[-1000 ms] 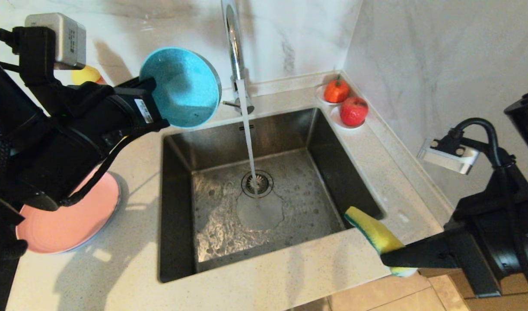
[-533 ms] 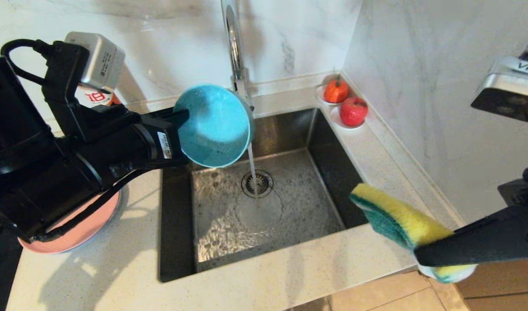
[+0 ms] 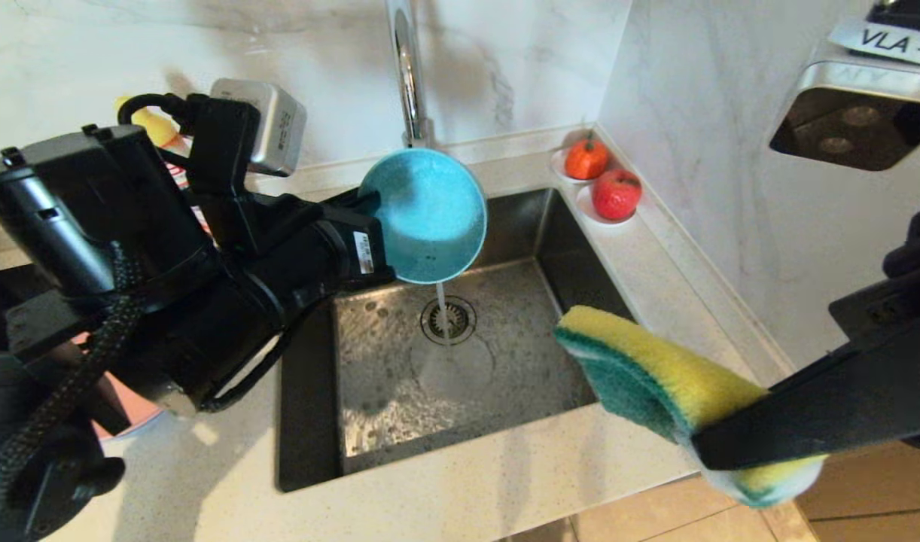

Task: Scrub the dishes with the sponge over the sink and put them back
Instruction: Wipe the bowl

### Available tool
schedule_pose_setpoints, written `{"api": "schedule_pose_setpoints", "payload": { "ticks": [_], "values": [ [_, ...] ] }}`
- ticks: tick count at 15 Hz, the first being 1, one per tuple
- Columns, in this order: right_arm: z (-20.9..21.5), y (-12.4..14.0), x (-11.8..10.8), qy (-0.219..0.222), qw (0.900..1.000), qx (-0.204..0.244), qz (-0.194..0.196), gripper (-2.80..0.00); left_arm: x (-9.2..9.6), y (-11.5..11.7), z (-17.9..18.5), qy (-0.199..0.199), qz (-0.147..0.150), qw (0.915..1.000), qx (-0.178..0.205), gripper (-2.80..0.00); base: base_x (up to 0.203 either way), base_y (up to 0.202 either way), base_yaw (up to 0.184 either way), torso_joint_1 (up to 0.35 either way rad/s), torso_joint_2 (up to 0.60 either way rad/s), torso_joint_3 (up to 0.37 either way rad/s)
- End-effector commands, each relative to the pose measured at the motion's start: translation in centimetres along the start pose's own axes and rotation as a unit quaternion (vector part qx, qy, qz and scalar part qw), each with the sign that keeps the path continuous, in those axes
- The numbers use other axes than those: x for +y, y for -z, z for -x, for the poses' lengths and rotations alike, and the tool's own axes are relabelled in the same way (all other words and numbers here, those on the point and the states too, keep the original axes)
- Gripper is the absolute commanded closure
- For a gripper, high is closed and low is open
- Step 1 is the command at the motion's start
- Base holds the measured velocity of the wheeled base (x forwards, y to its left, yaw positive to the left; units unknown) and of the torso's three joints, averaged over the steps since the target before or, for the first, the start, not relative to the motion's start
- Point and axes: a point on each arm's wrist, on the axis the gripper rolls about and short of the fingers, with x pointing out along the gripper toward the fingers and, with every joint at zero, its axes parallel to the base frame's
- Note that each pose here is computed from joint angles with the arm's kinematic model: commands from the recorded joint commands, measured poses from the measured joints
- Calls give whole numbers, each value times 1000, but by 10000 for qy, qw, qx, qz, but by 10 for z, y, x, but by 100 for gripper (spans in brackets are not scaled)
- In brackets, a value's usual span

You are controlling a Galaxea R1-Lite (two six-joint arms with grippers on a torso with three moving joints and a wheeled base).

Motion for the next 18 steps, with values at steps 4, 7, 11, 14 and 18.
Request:
{"api": "schedule_pose_setpoints", "payload": {
  "ticks": [4,7,11,14,18],
  "values": [
    [-36,-18,-15,84,9989,342,-297,0,-24,12,-24,91,49,9999,30,0,0,0,0,0,0,0],
    [-45,-25,-18,89,9985,375,-401,0,-33,10,-30,-100,71,9999,27,0,0,0,0,0,0,0],
    [-62,-31,-28,146,9972,514,-529,0,-43,20,-32,-49,31,9999,145,0,0,0,0,0,0,0],
    [-65,-35,-30,131,9977,435,-493,0,-51,19,-32,36,84,9999,51,0,0,0,0,0,0,0],
    [-65,-42,-32,147,9983,311,-475,0,-53,15,-27,95,136,9999,-16,0,0,0,0,0,0,0]
  ]
}}
